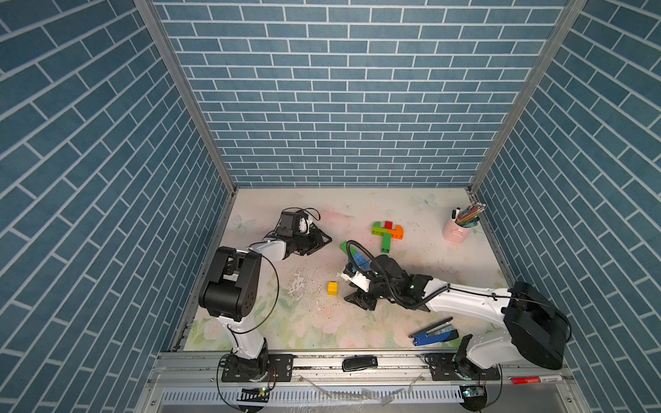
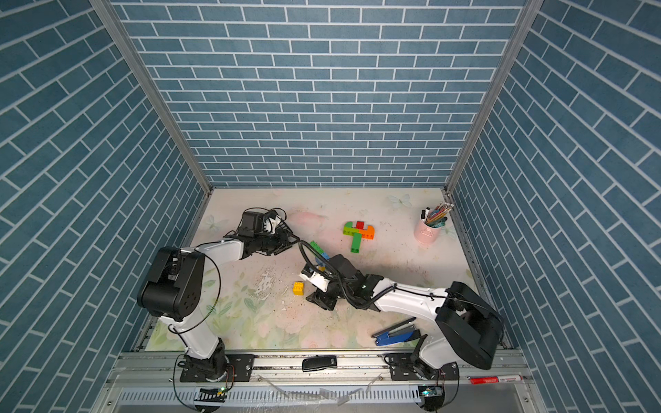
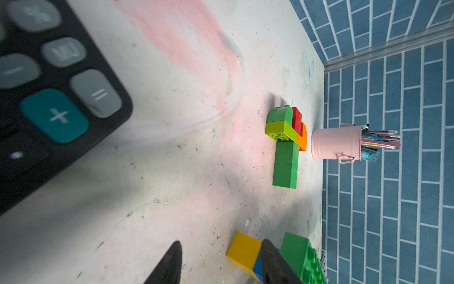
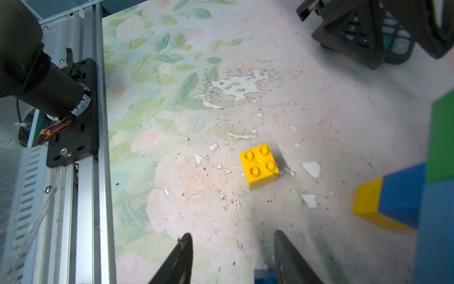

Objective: Assemble a fork with lego
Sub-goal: Pick up the lego brick from the center of the board.

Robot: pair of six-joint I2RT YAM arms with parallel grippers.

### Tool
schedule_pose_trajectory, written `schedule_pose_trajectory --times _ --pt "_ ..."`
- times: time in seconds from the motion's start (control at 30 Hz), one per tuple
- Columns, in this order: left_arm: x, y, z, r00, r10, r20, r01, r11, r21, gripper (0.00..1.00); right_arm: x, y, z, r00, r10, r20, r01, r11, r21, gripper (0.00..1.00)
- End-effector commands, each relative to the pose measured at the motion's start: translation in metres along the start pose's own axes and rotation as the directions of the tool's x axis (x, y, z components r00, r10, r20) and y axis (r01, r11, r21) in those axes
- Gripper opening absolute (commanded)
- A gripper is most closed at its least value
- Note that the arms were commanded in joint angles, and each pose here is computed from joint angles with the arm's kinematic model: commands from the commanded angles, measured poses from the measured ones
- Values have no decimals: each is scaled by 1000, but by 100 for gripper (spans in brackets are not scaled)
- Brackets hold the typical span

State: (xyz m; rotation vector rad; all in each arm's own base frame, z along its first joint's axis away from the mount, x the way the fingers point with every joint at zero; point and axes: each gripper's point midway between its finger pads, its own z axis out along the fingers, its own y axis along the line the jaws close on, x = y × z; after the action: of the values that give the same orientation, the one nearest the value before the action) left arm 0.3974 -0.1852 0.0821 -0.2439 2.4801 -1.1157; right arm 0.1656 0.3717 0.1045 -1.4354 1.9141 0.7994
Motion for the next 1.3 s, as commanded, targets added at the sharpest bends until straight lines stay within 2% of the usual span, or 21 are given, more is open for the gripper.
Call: schedule_pose_trajectory --times 0.0,0.2,0.37,0.77,1.27 --pt "-8 7 -16 998 -12 59 13 1000 -22 52 -5 -2 20 996 -81 -47 81 997 -11 58" --pt "-10 25 -45 989 -51 142 60 996 -65 52 -6 -13 46 977 -114 -179 109 993 -36 66" --pt "-14 40 -63 978 -86 189 102 992 -77 50 2 -17 52 954 -125 -271 116 992 -49 67" --pt "-16 41 -62 978 -95 188 107 993 -56 50 0 -35 70 933 -124 -339 130 991 -6 67" --pt "-16 42 -63 977 -93 190 106 993 -59 50 2 -25 78 927 -124 -353 104 992 -75 41"
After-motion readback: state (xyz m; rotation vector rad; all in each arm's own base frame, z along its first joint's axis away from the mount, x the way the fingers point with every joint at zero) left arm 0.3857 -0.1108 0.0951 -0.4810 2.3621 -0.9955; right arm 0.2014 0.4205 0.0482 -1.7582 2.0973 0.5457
